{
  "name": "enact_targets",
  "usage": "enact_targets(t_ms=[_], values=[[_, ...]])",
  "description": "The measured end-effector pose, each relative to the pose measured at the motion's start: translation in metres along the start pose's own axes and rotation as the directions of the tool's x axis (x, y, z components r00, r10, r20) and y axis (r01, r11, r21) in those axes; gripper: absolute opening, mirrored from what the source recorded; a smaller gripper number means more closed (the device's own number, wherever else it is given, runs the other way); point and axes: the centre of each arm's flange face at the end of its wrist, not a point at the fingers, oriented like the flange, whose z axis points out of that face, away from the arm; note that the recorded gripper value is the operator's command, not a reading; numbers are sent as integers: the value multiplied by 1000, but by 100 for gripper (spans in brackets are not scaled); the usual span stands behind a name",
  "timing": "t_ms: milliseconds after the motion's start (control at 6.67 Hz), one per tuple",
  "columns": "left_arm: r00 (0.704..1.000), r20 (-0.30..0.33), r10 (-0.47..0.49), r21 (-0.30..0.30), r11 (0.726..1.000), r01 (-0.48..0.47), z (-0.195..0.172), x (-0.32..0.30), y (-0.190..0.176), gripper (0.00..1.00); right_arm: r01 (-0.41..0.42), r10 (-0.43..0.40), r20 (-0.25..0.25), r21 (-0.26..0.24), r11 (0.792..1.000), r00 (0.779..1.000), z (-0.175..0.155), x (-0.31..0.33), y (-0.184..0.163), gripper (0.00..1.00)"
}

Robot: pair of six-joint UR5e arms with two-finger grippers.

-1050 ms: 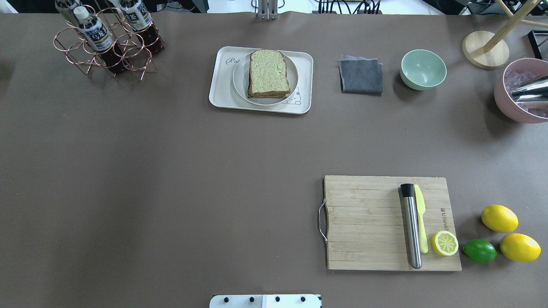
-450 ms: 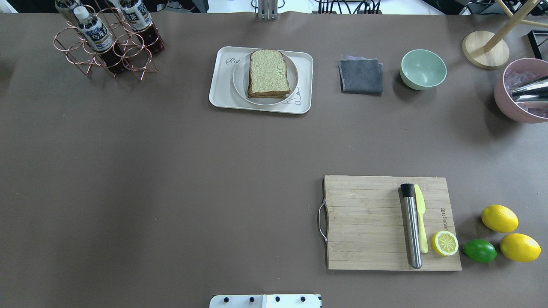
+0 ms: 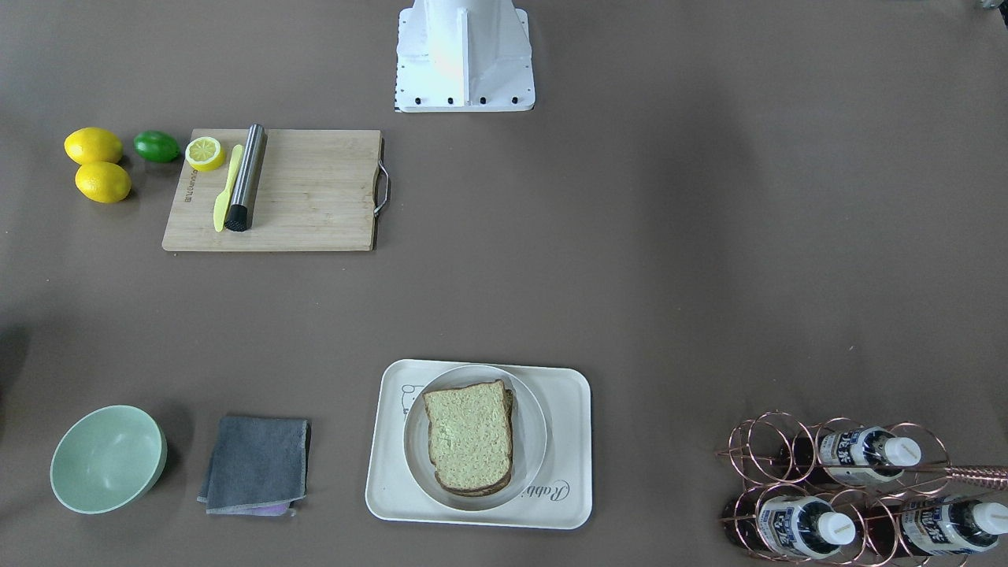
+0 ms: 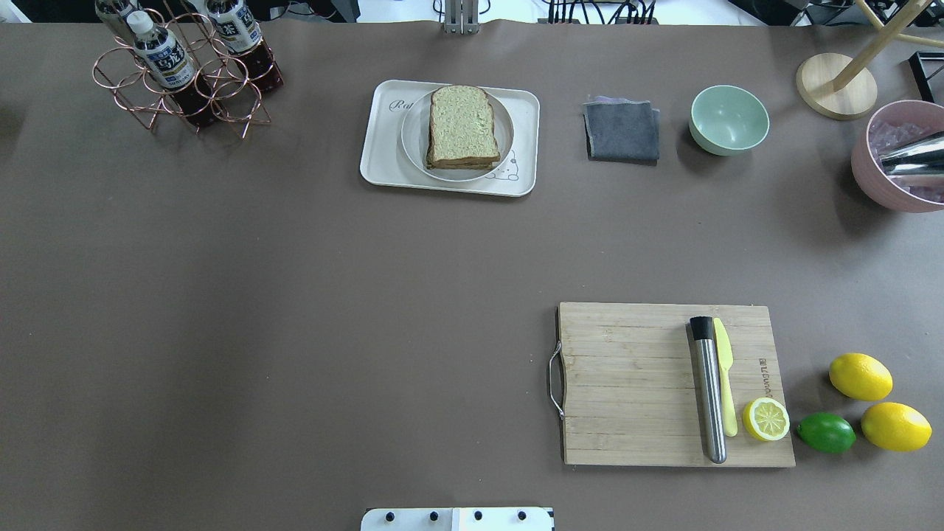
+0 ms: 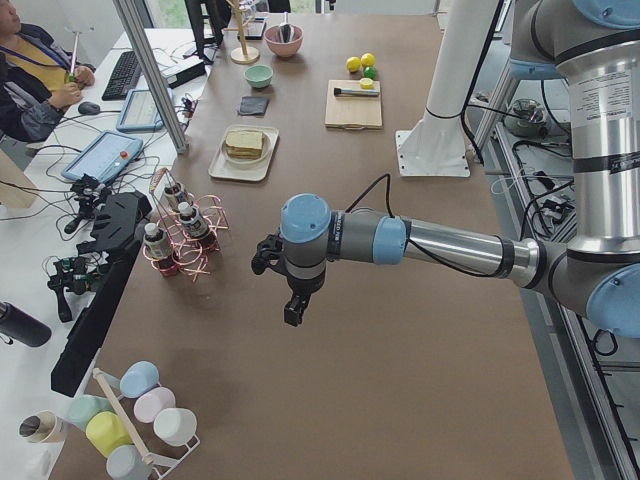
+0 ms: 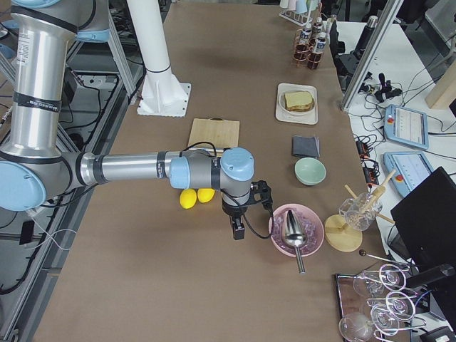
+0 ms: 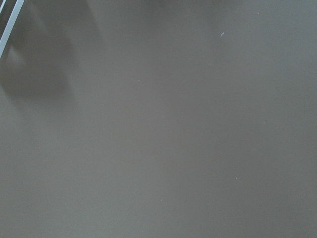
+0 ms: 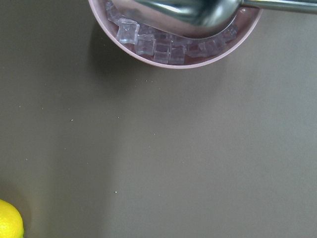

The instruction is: Make sandwich and place on tray

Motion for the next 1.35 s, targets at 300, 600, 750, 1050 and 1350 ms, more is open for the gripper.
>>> enact_targets(t_ms=[300, 600, 750, 1050, 1350], values=[[1000, -4, -4, -3, 1000, 4, 1, 0, 1, 97, 3, -3, -3, 3, 1000, 1000, -1, -1, -2, 100], [1000, -3, -17, -5, 1000, 17, 2, -2, 1, 97, 5, -5, -1, 6, 1000, 1000, -2, -1, -3, 100], [1000, -1, -23, -1, 1000, 23, 0, -2, 0, 97, 7, -7, 0, 9, 1000, 1000, -3, -2, -4, 100], [998, -2, -60, 4, 998, 60, -3, -2, 2, 97, 12, -12, 1, 17, 1000, 1000, -7, -5, -4, 100], [996, -3, -94, 8, 996, 94, -4, -1, 0, 97, 12, -12, 1, 19, 1000, 1000, -8, -5, -4, 100]])
